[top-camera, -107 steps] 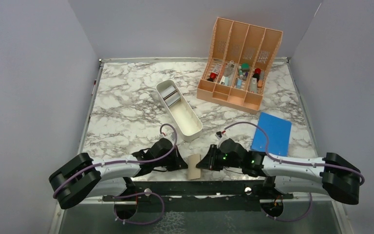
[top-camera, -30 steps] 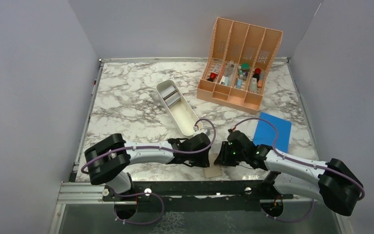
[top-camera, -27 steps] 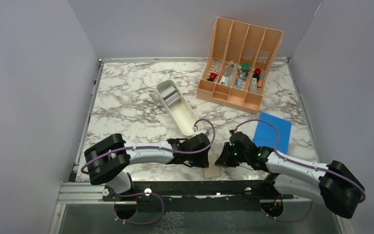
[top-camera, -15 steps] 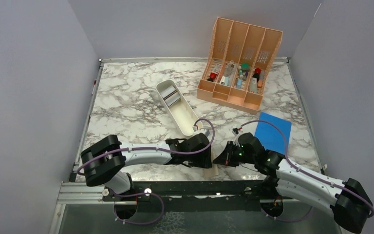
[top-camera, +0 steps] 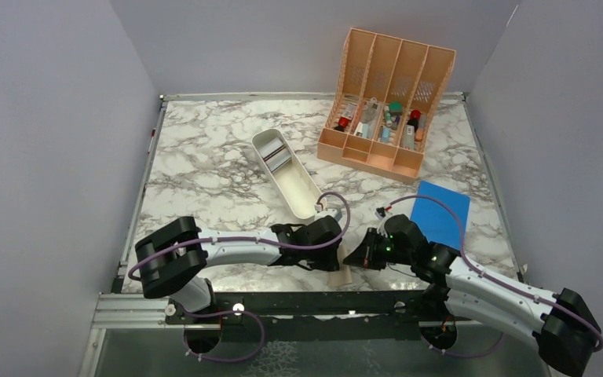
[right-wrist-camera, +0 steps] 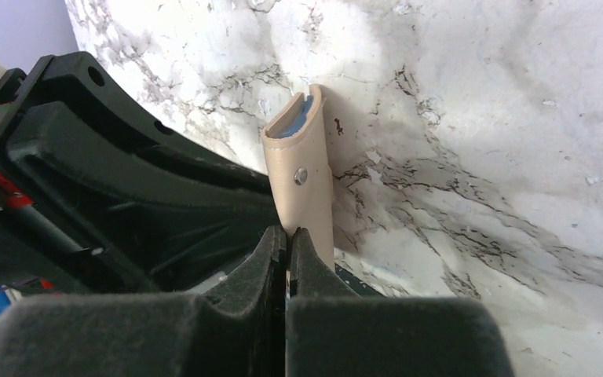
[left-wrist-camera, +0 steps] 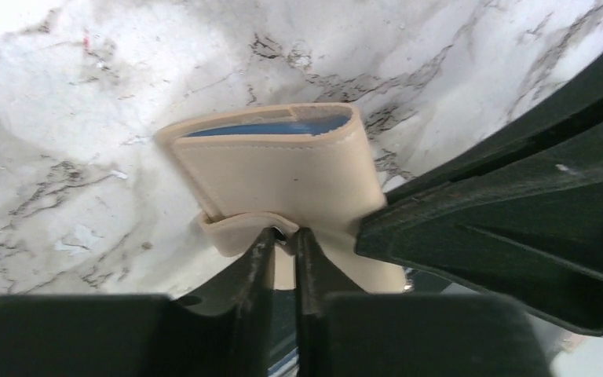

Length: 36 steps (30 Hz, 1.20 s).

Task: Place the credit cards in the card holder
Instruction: Open the card holder at the center of the board.

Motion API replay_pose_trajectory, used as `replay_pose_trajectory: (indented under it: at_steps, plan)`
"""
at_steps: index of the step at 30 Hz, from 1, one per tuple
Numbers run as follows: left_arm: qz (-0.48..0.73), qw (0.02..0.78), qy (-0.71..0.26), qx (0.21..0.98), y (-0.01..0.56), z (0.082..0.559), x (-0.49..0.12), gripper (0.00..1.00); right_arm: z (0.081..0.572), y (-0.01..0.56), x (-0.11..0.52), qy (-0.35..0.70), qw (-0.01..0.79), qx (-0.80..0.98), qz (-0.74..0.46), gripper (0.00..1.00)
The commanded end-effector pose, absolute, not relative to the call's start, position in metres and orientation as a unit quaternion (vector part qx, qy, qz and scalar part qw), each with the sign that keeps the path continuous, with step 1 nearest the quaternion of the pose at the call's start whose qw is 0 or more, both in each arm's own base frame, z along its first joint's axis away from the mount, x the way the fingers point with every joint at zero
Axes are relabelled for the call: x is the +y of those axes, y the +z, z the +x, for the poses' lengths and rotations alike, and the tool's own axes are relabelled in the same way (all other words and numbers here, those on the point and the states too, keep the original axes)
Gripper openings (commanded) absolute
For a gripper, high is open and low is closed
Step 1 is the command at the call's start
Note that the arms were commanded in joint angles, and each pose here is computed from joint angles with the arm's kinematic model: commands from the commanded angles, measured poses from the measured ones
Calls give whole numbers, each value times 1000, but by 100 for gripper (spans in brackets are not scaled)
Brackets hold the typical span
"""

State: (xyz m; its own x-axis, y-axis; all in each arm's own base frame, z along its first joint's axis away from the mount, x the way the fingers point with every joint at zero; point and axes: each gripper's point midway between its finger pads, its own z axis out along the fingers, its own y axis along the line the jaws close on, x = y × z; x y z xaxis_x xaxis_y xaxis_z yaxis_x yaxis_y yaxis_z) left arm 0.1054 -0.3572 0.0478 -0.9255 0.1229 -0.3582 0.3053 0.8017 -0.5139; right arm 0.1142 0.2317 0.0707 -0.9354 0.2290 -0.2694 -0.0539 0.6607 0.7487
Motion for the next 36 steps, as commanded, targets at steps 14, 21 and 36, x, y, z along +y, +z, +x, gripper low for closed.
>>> replay_pose_trajectory:
  at_steps: [14,21,36]
  plan:
    - [96,198,-226,949,52,116,-314,0,124,61,223,373,201,904,50,1]
    - [71,215,-211,951,57,119,-286,0,131,34,213,323,209,922,50,1]
    - [31,252,-472,844,155,110,-323,0,135,87,229,323,197,925,-13,68]
